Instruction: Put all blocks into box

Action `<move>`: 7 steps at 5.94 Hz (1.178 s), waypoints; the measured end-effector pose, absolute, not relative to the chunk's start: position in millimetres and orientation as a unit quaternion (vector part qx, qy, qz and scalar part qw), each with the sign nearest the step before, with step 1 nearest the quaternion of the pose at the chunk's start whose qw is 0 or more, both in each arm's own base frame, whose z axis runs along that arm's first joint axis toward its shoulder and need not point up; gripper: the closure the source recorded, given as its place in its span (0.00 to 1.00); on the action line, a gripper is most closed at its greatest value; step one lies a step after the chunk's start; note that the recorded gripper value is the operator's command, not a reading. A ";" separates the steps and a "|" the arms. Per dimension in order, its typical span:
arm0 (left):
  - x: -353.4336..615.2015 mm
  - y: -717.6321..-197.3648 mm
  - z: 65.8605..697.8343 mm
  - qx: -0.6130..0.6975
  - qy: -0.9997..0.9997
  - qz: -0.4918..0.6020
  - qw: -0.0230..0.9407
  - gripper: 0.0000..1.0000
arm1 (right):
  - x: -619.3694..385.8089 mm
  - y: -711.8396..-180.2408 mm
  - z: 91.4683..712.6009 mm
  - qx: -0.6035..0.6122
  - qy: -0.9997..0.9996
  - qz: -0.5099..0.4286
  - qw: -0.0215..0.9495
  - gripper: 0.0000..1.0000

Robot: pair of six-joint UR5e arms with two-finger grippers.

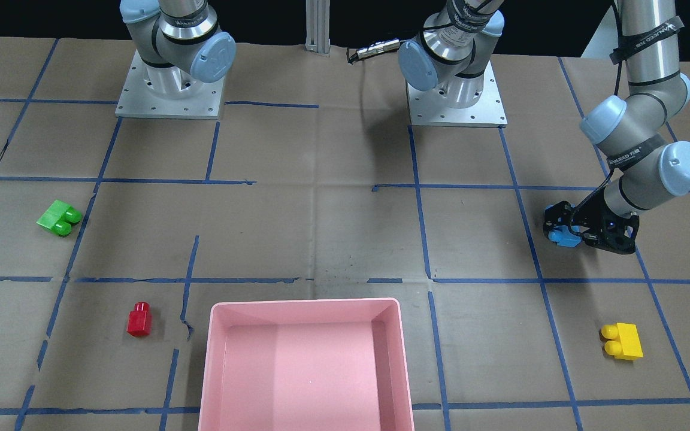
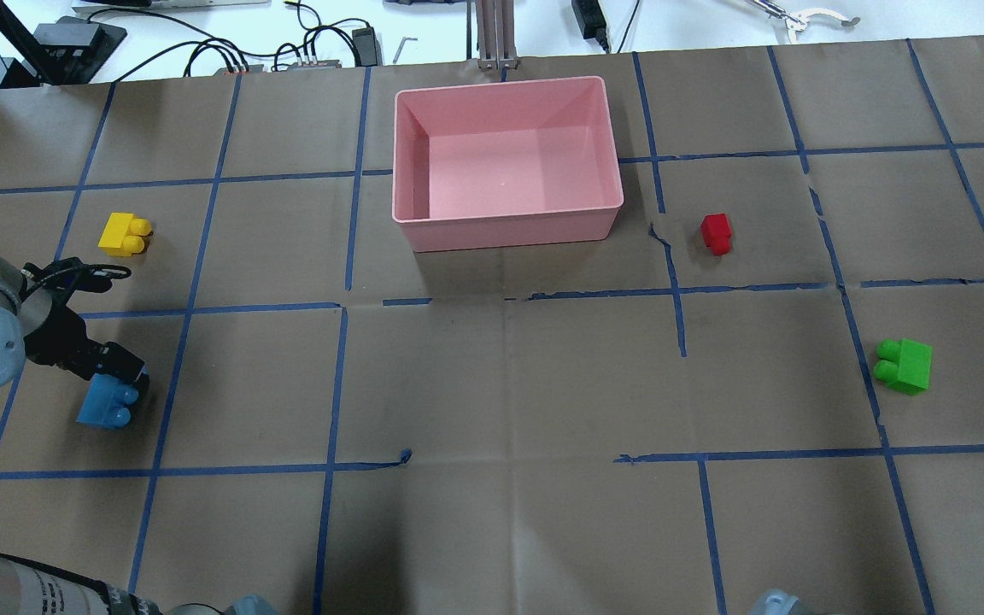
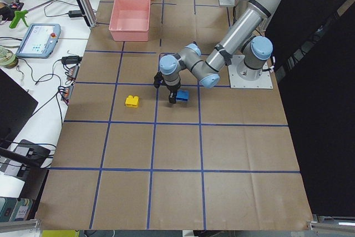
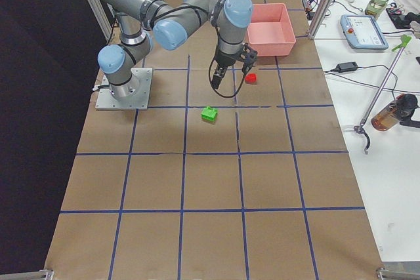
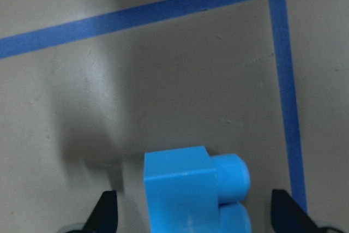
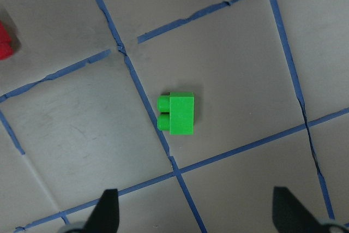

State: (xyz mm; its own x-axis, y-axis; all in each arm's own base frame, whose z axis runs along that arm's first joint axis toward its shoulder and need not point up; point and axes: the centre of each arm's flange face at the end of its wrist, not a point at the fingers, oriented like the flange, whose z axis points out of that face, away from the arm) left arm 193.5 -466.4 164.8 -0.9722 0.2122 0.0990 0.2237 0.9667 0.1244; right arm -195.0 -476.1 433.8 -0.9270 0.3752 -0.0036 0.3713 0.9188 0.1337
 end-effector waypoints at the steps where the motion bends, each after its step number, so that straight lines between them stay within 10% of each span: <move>1: 193.0 -464.7 163.5 -0.109 -0.991 -0.070 0.040 0.63 | -202.2 -469.1 401.9 0.192 0.980 0.060 0.012 0.01; 3: 192.3 -463.5 164.5 -0.108 -0.991 -0.071 0.037 1.00 | -195.3 -455.1 332.9 0.195 0.980 0.037 0.004 0.01; 7: 183.1 -481.8 204.1 -0.109 -0.993 -0.048 0.015 1.00 | -173.0 -429.7 235.2 0.194 0.981 0.023 0.001 0.01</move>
State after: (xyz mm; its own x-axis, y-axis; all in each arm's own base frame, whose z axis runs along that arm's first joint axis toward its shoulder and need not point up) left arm 183.1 -481.8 204.1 -0.9756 0.2156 0.0406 0.2185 0.9715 0.0918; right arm -173.0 -429.7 235.2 -0.9245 0.3810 0.0065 0.3809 0.9235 0.0459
